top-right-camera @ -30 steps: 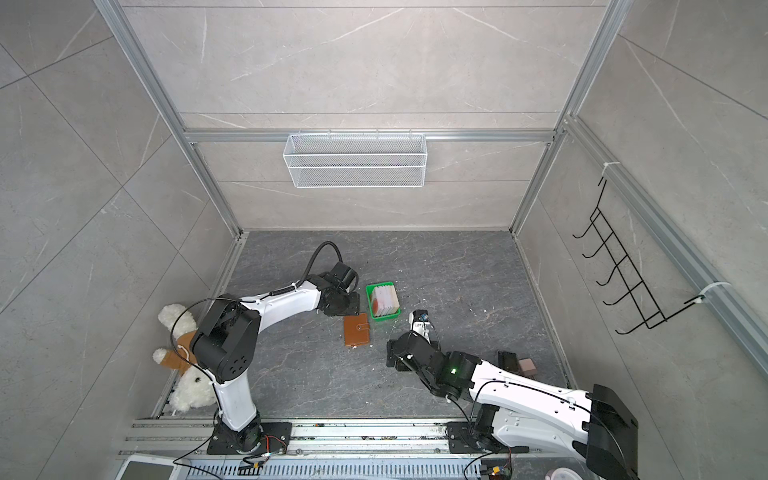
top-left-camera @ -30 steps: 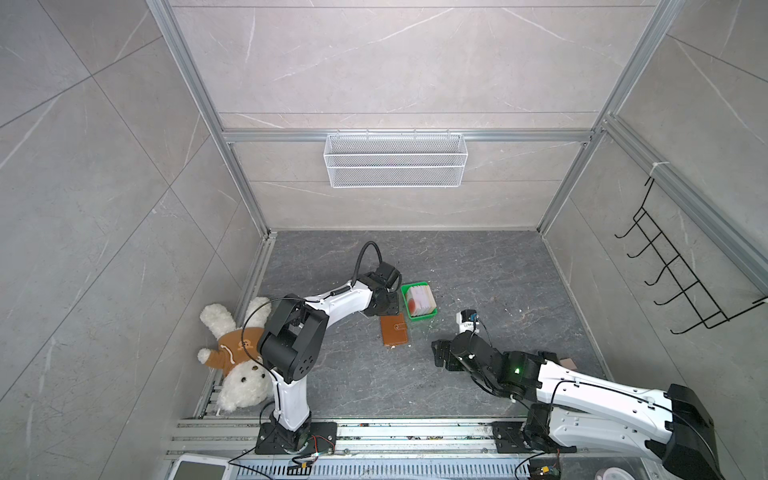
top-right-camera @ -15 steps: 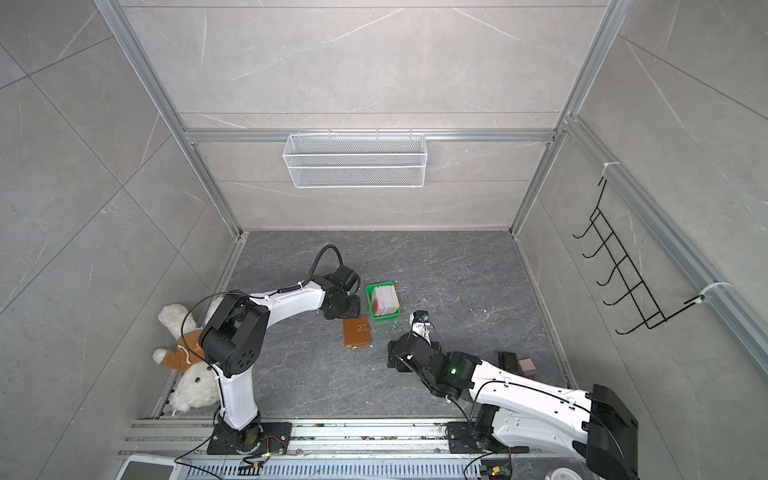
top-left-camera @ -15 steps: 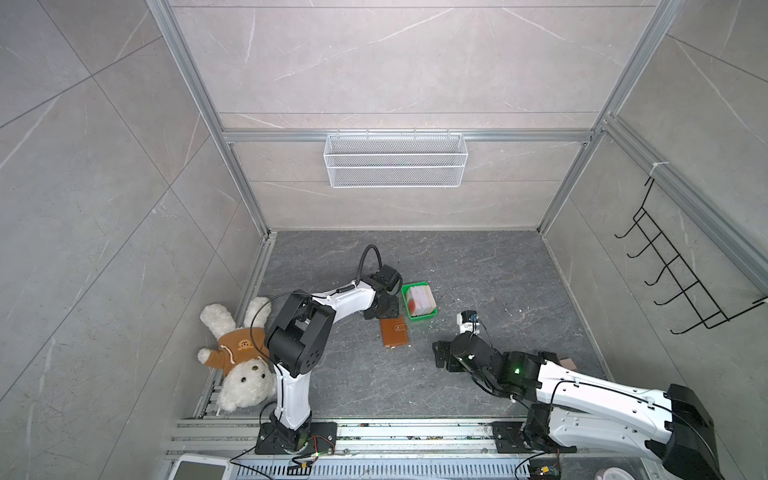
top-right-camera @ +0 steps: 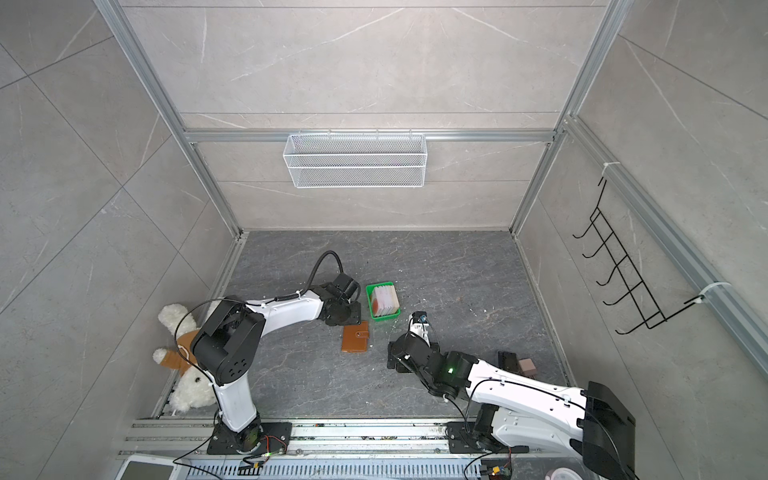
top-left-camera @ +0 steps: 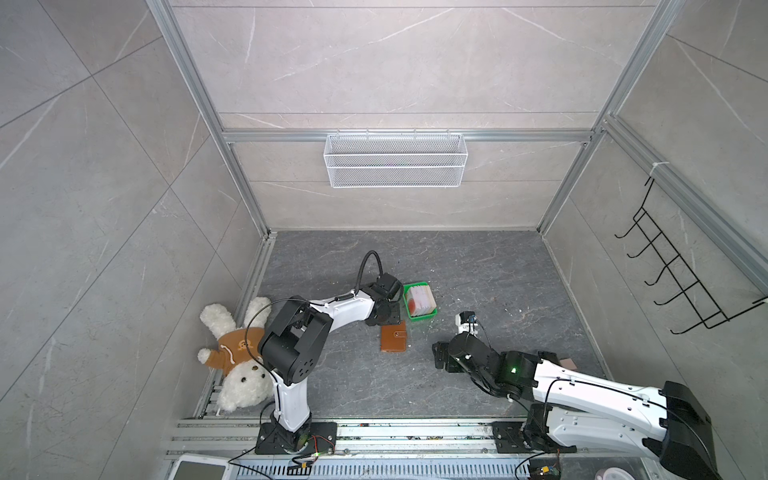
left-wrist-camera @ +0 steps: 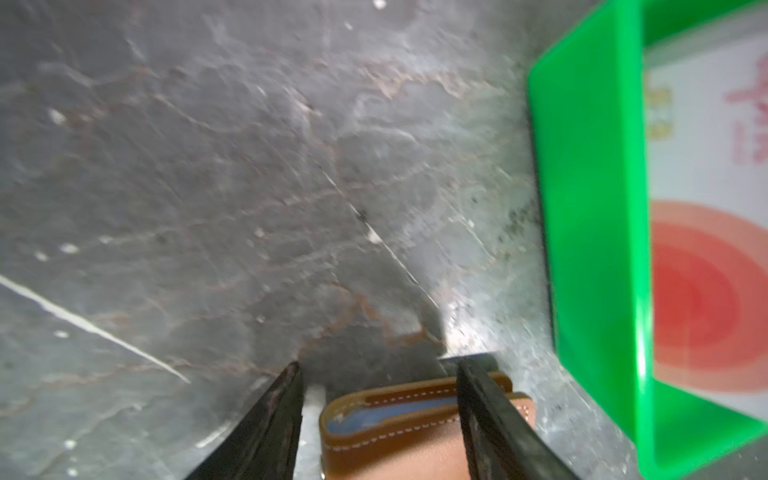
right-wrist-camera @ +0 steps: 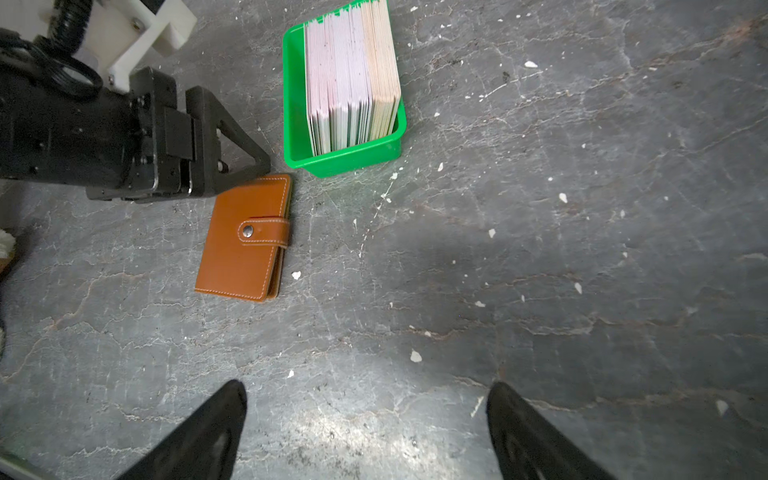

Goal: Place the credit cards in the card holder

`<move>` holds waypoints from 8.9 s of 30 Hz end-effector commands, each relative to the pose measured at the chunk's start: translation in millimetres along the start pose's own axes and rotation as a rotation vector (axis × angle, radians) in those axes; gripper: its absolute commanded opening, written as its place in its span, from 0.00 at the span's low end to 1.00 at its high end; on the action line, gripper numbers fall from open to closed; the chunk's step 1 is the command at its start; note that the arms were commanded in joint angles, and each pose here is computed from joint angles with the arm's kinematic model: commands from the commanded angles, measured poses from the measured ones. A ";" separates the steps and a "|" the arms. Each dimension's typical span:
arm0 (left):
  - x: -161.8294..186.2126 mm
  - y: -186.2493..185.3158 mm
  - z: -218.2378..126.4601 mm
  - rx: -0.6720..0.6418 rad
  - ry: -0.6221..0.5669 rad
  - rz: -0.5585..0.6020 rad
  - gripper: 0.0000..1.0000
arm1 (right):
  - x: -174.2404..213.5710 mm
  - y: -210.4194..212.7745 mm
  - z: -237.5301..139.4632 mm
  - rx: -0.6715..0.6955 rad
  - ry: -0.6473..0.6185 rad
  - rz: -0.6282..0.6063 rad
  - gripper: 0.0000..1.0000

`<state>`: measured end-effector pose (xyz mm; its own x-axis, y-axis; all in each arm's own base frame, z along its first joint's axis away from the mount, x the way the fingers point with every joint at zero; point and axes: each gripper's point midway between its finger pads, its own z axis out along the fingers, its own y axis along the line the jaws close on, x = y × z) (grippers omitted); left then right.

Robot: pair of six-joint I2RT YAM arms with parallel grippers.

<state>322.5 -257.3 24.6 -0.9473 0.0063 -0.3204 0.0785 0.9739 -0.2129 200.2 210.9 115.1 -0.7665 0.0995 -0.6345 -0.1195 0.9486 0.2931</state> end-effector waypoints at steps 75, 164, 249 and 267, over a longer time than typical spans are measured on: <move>51.0 16.1 -72.2 0.440 -0.063 -0.144 0.61 | 20.6 64.4 31.5 -0.187 0.095 0.134 0.69; 97.8 2.6 -74.5 0.550 -0.043 -0.186 0.67 | 34.8 38.7 54.8 -0.204 0.173 0.219 0.38; 101.2 -12.5 -44.1 0.610 0.034 -0.331 0.60 | 30.3 56.6 71.1 -0.198 0.193 0.046 0.28; 107.2 -20.8 -36.0 0.663 0.088 -0.337 0.55 | 42.0 53.6 78.4 -0.190 0.227 0.074 0.28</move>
<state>212.5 -267.7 35.9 -0.9665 -0.2356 -0.1017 -0.0597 0.5921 -0.8037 208.9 289.1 51.2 -0.8949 0.0673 -0.4411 -0.1697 0.8629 0.4760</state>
